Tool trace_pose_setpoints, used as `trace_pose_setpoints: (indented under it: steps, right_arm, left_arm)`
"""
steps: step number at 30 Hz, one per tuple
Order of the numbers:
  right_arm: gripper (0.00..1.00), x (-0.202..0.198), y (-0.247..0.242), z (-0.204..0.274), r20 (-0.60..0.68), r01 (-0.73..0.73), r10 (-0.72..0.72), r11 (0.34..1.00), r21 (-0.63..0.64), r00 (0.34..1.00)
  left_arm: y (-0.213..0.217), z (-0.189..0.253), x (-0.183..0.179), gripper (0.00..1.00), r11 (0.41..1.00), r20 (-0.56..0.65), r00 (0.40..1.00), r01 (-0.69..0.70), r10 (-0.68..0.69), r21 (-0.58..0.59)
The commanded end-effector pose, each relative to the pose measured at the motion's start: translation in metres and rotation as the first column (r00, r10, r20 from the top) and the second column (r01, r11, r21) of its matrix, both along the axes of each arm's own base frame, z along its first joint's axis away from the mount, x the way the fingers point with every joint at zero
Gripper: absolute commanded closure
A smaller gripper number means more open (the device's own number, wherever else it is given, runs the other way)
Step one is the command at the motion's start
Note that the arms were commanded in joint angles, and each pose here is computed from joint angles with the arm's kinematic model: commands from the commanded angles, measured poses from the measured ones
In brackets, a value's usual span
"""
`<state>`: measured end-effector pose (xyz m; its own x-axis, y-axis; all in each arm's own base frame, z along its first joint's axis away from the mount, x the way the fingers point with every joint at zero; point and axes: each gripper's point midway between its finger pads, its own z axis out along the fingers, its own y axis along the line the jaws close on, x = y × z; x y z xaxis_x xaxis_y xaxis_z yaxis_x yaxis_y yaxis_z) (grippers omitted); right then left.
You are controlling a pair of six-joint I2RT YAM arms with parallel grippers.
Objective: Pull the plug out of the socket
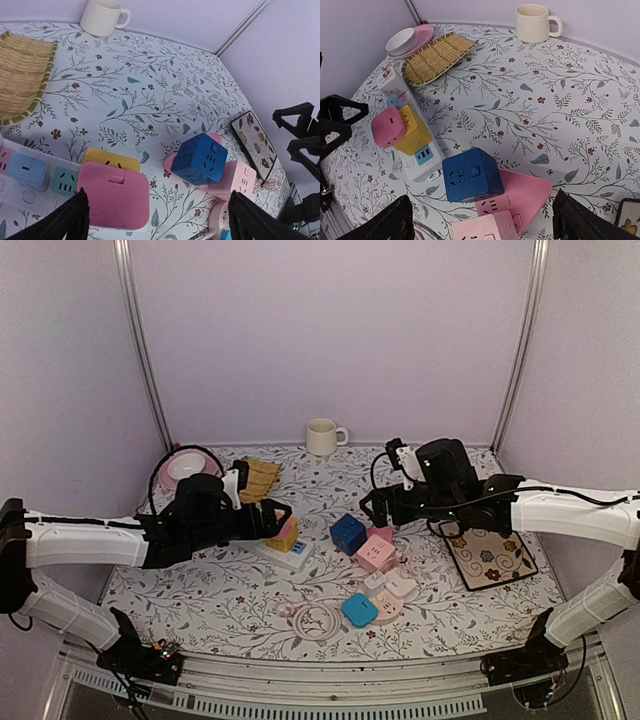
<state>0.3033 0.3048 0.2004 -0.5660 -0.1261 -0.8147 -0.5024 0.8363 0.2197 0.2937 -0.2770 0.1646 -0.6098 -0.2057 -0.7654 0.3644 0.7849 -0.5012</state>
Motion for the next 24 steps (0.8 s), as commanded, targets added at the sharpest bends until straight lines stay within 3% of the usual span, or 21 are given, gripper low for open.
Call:
trace_pose_setpoints:
  steps: [1, 9, 13, 17, 24]
  right_arm:
    - [0.01, -0.013, -0.012, -0.028, -0.048, -0.020, 0.013, 0.988, -0.153, 0.999]
    - [0.00, -0.037, 0.000, -0.072, -0.148, -0.109, 0.071, 0.957, -0.268, 0.986]
    - [0.00, -0.041, 0.011, -0.095, -0.155, -0.123, 0.066, 0.911, -0.394, 0.986]
    - [0.00, -0.035, 0.005, -0.110, -0.148, -0.090, 0.019, 0.869, -0.487, 0.989]
    - [0.03, -0.029, 0.010, -0.127, -0.180, -0.103, 0.006, 0.835, -0.541, 0.984]
  left_arm:
    - [-0.030, 0.022, -0.001, 0.03, 0.999, 0.038, 0.999, 0.037, -0.037, -0.006]
    - [-0.071, 0.008, -0.001, 0.03, 0.989, 0.014, 0.993, 0.115, -0.117, 0.089]
    - [-0.084, -0.004, -0.003, 0.03, 0.981, -0.013, 0.989, 0.149, -0.148, 0.125]
    - [-0.088, -0.014, -0.004, 0.03, 0.976, -0.031, 0.987, 0.162, -0.160, 0.148]
    - [-0.080, -0.012, -0.003, 0.03, 0.977, -0.025, 0.991, 0.136, -0.133, 0.166]
